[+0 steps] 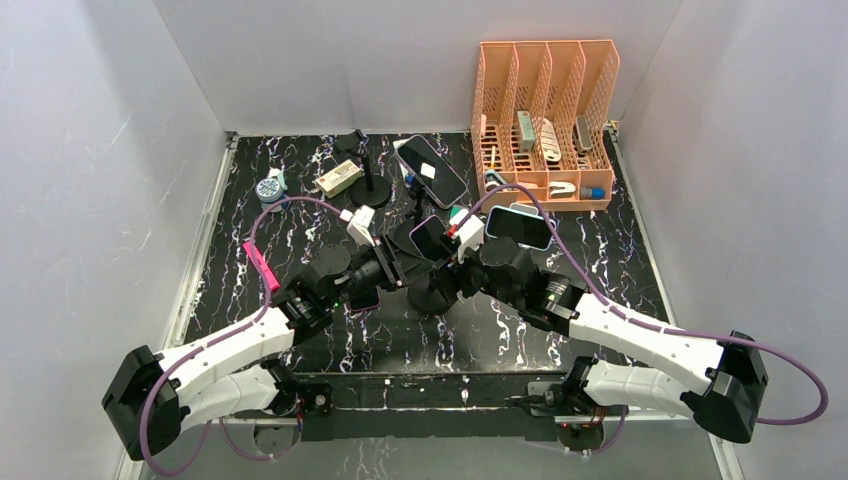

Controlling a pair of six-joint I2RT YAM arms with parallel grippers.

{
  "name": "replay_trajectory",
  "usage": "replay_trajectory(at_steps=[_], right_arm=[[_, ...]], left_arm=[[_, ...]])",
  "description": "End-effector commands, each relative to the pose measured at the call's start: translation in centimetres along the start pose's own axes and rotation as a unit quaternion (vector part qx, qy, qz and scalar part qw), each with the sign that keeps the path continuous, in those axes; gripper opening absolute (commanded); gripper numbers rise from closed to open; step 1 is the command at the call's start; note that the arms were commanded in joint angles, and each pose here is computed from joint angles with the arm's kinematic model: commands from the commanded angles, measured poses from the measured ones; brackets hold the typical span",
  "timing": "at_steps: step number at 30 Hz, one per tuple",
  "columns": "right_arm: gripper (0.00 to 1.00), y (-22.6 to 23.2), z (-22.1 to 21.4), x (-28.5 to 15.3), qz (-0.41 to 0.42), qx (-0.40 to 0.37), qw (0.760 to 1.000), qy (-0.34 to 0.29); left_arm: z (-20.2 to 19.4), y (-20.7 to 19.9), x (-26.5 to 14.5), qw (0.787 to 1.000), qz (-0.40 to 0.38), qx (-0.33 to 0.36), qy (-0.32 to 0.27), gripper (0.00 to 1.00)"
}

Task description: Remove the phone from the phone stand

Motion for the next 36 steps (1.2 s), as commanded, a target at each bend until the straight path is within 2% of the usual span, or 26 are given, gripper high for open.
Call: replay_trajectory(at_steps=[1, 3, 6, 7, 9, 19, 36], right_arm=[[0.47, 0.1, 2.1, -0.6, -0.007, 0.011, 0.999, -0.043], [0.47, 0.1, 2.1, -0.6, -0.007, 0.011, 0.999, -0.041], [0.35, -0.2, 2.1, -0.5, -0.03, 0.019, 0.998, -0.042], [0.28, -0.4, 2.1, -0.5, -0.045, 0.024, 0.998, -0.042], [0.01, -0.9, 2.0, -0.5, -0.082, 0.035, 0.995, -0.037], [0.01, -3.2, 0.7, -0.5, -0.15, 0.063, 0.987, -0.004], [0.01, -4.4, -0.8, -1.0, -0.151, 0.099, 0.983, 0.019]], left_arm=[[0.0, -0.3, -0.1, 1.0, -0.015, 0.005, 0.0, 0.36], [-0.1, -0.2, -0.1, 1.0, -0.016, 0.005, 0.001, 0.29], [-0.1, -0.2, -0.1, 1.0, -0.018, 0.007, -0.002, 0.03], [-0.1, -0.2, -0.2, 1.0, -0.018, 0.009, -0.003, 0.0], [-0.1, 0.1, -0.4, 1.0, -0.012, 0.013, -0.008, 0.0], [0.0, 0.9, -1.9, 0.999, 0.016, 0.027, -0.031, 0.0], [0.1, 1.9, -2.0, 0.999, -0.011, 0.037, -0.024, 0.0]])
Point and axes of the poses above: each gripper's point midway between its finger pads, its own x axis out along the fingers, its own y axis along the line the jaws close on, z = x × y, the point moved 10 cm from there along -x, back along the fingers, and after that the axes turned 6 degrees about x, right-handed, at the moved point
